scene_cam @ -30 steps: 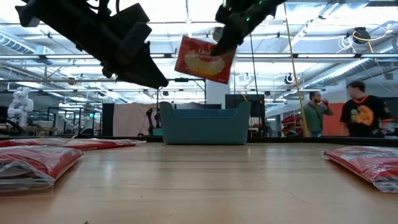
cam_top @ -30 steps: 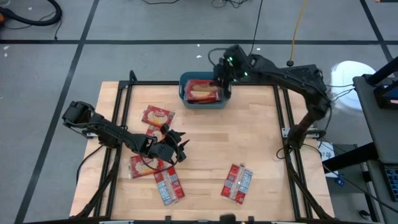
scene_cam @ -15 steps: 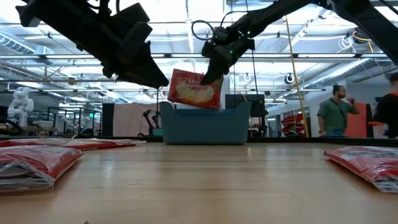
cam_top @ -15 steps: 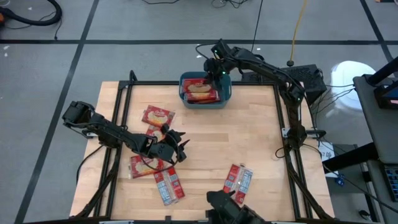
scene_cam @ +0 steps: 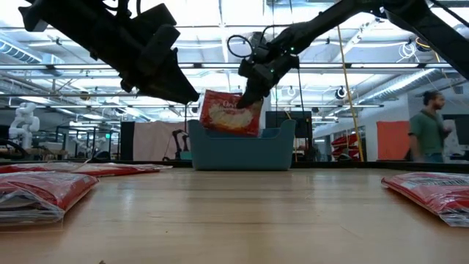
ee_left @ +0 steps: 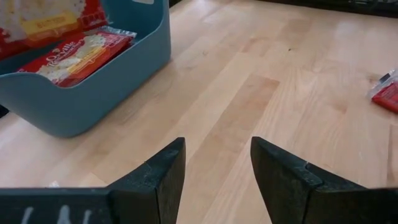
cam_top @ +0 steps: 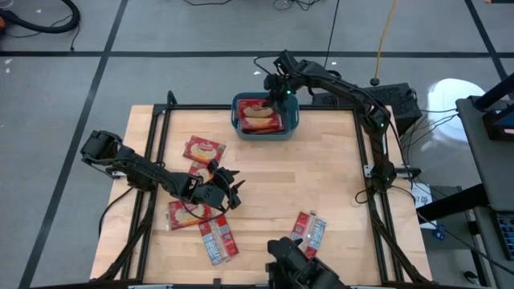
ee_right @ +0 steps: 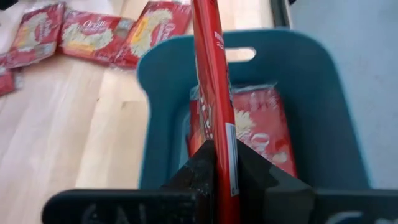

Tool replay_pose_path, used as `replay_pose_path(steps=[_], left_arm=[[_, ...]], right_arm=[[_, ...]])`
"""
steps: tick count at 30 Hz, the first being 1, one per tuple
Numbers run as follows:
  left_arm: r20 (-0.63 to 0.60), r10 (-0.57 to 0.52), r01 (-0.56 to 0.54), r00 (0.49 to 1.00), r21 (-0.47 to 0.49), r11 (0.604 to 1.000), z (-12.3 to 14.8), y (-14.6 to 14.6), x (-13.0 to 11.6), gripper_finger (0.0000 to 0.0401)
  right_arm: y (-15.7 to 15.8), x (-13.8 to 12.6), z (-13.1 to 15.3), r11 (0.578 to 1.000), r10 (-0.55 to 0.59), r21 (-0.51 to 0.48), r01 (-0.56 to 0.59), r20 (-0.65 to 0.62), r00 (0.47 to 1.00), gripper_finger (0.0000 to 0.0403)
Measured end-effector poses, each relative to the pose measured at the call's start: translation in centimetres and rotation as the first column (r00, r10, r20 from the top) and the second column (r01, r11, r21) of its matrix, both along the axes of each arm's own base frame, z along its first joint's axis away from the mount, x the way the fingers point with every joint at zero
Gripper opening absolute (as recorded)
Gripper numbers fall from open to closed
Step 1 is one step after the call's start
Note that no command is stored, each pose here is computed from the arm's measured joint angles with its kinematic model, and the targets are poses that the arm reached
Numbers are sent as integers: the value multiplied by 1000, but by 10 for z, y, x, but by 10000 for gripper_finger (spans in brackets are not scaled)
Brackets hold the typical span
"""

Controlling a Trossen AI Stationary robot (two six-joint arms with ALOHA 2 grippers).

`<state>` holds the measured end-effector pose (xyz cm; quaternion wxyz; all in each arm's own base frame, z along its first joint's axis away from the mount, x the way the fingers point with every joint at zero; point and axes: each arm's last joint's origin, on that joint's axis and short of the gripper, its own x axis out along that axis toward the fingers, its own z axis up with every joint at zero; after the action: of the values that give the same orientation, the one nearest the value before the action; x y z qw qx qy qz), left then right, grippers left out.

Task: Sort popcorn bags into baskets
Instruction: Put the red popcorn bag into the blue bin

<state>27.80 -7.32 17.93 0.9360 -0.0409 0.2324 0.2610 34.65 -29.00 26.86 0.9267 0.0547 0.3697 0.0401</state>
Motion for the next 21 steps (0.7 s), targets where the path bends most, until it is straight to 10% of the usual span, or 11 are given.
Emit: replay_pose_path(steps=[21], left_arm=[[6, -9, 9, 1000, -22, 1000, 0, 0, 1, 186]], right_arm=[[-11, 6, -20, 997, -51, -58, 48, -47, 998, 102]])
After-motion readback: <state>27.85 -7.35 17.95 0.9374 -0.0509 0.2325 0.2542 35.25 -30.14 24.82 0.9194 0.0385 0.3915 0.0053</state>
